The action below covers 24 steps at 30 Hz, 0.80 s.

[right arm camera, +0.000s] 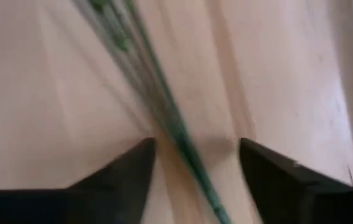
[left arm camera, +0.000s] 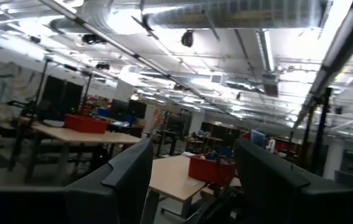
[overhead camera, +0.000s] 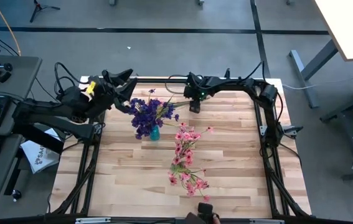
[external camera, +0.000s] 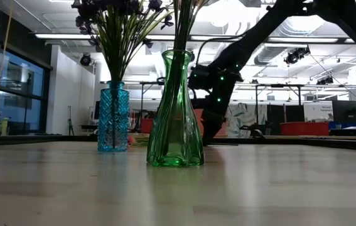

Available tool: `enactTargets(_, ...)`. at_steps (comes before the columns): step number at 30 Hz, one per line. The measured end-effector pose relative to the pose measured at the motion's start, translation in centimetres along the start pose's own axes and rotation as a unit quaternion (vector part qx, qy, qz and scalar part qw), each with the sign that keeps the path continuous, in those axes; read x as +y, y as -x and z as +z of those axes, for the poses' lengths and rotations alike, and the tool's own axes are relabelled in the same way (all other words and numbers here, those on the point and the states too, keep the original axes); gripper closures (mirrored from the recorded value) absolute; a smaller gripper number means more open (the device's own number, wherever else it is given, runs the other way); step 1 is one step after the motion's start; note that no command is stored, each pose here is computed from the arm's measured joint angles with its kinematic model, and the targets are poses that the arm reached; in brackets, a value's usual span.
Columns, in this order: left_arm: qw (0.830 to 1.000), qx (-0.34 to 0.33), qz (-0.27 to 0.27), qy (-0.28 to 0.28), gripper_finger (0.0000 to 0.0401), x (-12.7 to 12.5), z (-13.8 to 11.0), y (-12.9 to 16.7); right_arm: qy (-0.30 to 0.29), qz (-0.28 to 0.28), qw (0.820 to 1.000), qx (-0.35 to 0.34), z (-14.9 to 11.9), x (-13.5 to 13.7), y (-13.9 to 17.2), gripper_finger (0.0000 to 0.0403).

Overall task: Sort flowers into vase by color
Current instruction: Put the pink flowers into the green crystal vase

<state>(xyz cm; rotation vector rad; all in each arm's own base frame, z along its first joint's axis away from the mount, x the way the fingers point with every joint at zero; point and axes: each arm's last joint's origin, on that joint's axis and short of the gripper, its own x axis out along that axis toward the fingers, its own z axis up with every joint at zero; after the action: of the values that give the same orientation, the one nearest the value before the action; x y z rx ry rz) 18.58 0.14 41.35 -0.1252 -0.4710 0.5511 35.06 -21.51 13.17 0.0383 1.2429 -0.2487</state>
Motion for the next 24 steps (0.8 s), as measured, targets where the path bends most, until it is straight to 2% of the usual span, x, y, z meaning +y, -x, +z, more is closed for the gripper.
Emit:
enactTargets(2,1.0,-0.004,-0.008,-0.004,0.0188,-0.1,0.5,0.4,0.019,-0.005,1.0,0.016,0.0,0.6,0.0,0.0234)
enactTargets(5,1.0,-0.017,-0.021,0.005,0.0188,0.0,1.6,1.4,0.025,0.016,0.999,0.042,-0.5,1.1,0.3,0.036)
enactTargets(6,0.999,-0.022,-0.027,0.013,0.0188,0.1,2.1,1.8,0.023,0.026,0.998,0.051,-0.7,1.2,0.4,0.0379)
enactTargets(9,0.997,-0.031,-0.058,0.038,0.0188,0.1,3.3,3.1,-0.005,0.042,0.996,0.076,-1.6,0.9,1.6,0.0385)
enactTargets(12,0.991,-0.026,-0.12,0.049,0.0188,-0.1,4.1,4.3,-0.034,0.051,0.995,0.077,-2.2,0.2,3.9,0.0397)
enactTargets(14,0.987,-0.017,-0.151,0.054,0.0188,-0.3,4.3,4.9,-0.053,0.035,0.997,0.034,-1.8,-0.6,6.8,0.0398)
enactTargets(18,0.983,0.002,-0.177,0.054,0.0188,-0.8,4.2,5.6,-0.096,0.008,0.995,-0.032,-2.3,-1.7,12.8,0.04)
enactTargets(24,0.986,0.005,-0.167,0.013,0.0188,-1.0,4.1,5.8,-0.191,-0.044,0.968,-0.158,-4.7,-1.8,22.8,0.0401)
